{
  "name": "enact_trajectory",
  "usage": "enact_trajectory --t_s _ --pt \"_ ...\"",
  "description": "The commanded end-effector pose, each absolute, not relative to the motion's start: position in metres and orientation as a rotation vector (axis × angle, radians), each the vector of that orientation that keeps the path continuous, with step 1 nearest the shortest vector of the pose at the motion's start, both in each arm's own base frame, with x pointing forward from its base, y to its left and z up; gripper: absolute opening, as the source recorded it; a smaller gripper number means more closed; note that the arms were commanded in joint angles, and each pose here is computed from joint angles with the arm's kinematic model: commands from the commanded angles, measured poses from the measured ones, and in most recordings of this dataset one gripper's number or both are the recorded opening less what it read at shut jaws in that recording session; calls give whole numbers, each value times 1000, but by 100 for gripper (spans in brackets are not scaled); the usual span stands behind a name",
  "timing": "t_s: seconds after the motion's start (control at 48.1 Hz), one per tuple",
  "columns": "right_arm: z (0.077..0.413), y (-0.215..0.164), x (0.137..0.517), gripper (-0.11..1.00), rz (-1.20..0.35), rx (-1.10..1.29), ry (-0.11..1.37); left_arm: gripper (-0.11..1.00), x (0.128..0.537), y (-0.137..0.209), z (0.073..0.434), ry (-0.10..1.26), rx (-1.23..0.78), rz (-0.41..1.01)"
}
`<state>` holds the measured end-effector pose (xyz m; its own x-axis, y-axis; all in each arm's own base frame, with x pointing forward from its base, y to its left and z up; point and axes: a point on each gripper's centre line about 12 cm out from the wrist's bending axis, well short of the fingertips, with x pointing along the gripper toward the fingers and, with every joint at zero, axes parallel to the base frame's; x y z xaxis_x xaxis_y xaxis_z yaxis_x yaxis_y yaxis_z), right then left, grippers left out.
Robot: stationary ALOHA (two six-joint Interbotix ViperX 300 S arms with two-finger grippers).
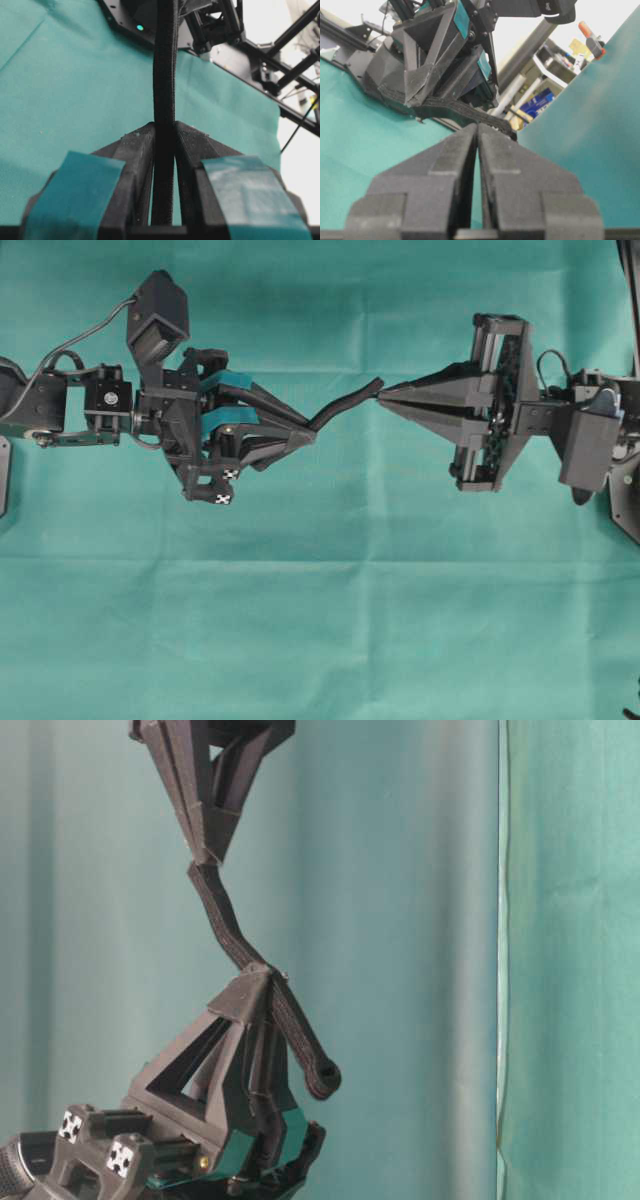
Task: Peel off the Velcro with your right arm.
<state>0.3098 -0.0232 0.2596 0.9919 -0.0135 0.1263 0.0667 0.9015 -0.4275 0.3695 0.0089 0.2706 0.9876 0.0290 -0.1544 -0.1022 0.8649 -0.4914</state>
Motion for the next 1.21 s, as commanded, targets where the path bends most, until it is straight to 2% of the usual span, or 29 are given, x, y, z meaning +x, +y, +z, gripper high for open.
enact_trajectory --t_s 0.0,1.186 --pt "266 -21 315 -10 -36 -445 -148 10 368 9 284 97 -522 57" --pt "251 6 355 -10 67 -450 -118 10 370 9 290 31 -519 41"
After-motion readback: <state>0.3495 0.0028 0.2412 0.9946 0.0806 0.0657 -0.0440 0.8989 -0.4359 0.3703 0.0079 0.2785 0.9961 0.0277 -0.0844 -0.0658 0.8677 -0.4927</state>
